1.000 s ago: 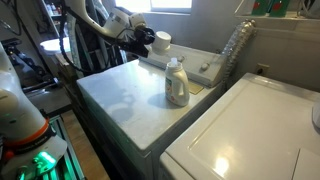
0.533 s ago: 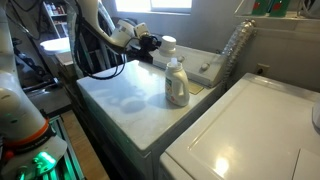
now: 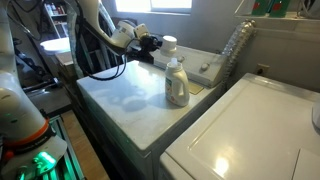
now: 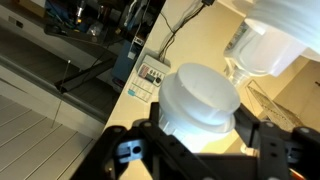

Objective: Place the bottle cap on the bottle

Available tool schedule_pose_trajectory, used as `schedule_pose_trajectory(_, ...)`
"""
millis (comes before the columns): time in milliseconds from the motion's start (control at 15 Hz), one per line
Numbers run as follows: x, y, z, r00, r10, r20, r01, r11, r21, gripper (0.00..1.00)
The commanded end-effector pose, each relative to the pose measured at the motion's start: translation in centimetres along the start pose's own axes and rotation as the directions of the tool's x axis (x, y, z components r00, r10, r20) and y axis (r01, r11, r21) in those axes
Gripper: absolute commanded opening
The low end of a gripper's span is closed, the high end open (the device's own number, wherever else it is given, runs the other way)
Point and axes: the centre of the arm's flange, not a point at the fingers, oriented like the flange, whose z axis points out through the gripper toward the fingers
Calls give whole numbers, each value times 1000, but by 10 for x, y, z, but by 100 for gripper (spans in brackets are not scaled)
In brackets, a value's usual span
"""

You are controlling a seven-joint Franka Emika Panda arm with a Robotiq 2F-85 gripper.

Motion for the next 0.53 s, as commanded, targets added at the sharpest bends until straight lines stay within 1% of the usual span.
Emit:
schedule_pose_trajectory(0, -21, -16, 4, 997, 63, -50, -62, 998, 31, 48)
schedule_pose_trajectory(333, -30, -27, 1, 983, 154, -105, -147, 987, 68, 48)
schedule_pose_trajectory(467, -36, -30, 1, 981, 154, -120, -146, 987, 70, 48)
